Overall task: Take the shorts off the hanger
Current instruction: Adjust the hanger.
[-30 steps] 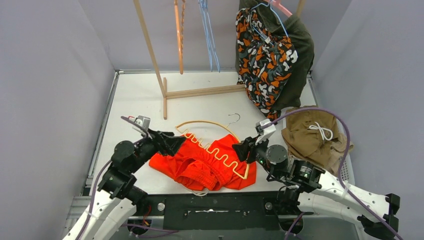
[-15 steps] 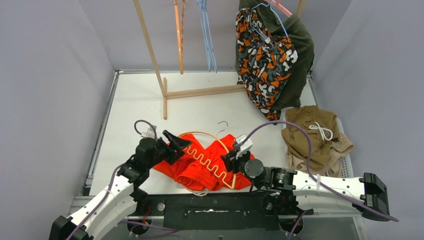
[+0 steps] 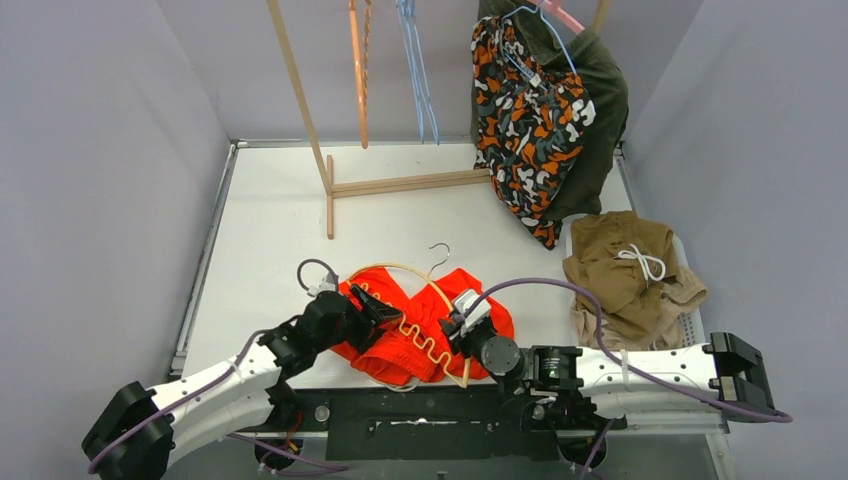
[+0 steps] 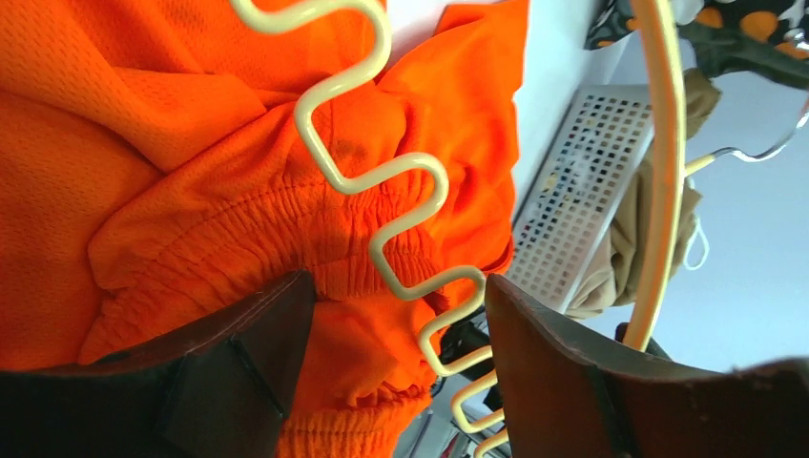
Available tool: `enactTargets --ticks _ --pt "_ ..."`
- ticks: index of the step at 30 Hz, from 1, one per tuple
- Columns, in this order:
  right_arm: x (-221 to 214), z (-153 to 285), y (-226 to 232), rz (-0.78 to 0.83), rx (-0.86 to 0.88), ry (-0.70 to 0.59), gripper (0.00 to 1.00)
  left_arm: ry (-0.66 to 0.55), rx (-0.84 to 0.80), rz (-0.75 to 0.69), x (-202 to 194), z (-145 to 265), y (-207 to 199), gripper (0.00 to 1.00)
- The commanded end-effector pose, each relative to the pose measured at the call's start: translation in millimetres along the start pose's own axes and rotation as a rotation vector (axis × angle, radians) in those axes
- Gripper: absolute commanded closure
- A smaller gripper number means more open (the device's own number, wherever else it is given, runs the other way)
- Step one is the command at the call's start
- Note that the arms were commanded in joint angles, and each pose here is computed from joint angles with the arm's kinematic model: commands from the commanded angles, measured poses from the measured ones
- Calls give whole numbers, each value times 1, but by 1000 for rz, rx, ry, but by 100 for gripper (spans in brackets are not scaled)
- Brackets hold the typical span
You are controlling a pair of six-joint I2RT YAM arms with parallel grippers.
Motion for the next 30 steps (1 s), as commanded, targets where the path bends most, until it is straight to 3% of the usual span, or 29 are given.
enactTargets --ticks 1,8,14,17,21,26,30 --pt "28 -3 11 -30 -41 -101 100 -39 -17 33 -3 -8 -11 39" --pt "28 -2 23 -9 -11 -115 100 -112 -22 118 3 -9 -6 48" --pt "26 2 32 19 22 -134 100 -141 -39 180 4 -8 -2 64" --pt "27 4 37 35 33 -151 100 -143 -48 185 4 -7 -1 76" --pt "29 6 43 58 38 -164 99 -147 -79 143 5 -5 -8 100" --pt "40 9 48 27 38 -168 85 -208 -112 32 13 6 -28 100" --pt "53 17 49 -140 63 -189 62 -300 -165 -37 22 20 -41 100"
Point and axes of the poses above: each gripper's point midway between its finger pads, its own z axis back along the fingers, its own y axis along the line the jaws close on, x = y × z, the point moved 10 cm from there along z, back along the fingers, and after that the axes turned 8 degrees about -z, right-handed, at the moved point
